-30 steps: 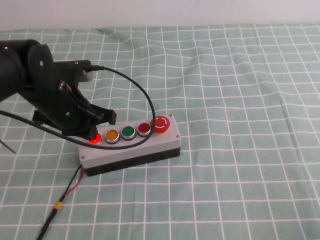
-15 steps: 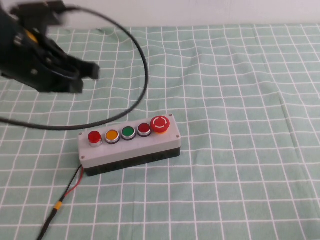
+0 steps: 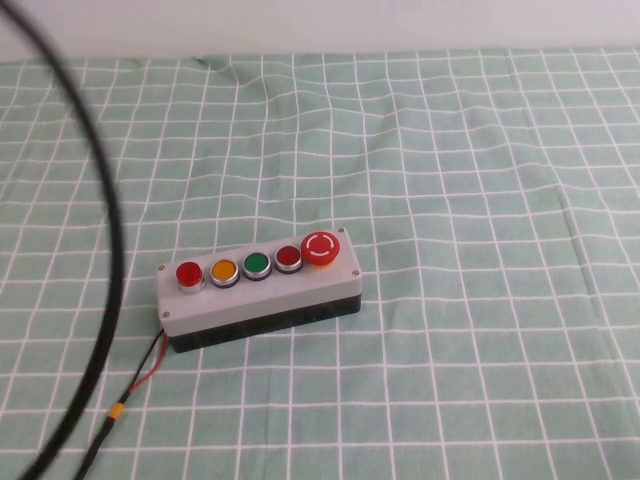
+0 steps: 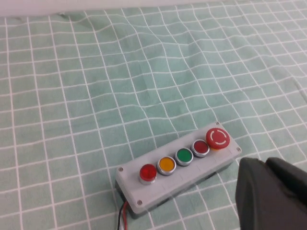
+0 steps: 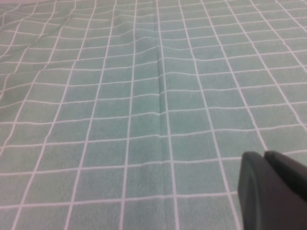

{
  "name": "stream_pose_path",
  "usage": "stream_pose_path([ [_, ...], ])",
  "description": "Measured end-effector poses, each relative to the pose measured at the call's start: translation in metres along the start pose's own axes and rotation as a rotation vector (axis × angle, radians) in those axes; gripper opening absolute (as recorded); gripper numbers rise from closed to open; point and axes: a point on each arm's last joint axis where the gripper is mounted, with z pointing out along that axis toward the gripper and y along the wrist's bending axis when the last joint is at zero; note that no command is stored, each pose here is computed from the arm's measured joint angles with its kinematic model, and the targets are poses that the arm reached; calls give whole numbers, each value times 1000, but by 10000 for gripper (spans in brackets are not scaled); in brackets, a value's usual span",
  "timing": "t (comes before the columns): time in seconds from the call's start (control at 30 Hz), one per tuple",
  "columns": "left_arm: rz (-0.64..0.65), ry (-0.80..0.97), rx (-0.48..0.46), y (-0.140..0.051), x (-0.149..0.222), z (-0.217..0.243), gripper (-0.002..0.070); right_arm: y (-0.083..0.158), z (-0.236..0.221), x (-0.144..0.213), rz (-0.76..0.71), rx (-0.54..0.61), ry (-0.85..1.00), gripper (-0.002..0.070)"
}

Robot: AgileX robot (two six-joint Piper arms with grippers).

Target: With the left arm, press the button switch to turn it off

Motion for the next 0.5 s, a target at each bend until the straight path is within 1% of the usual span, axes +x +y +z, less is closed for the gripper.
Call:
stream_pose_path([
  [0.17,-11,-34,11,-3,44,-28,-3,0,0,0,0,0,0,-16],
  [0.3,-15,-109,25,-5,84,-48,-3,0,0,0,0,0,0,-16],
  [0.4,-33,-166,44,-6,108,-56,-3,0,0,0,0,0,0,-16],
  [0.5,-47,-227,64,-8,124,-67,-3,0,0,0,0,0,0,-16],
])
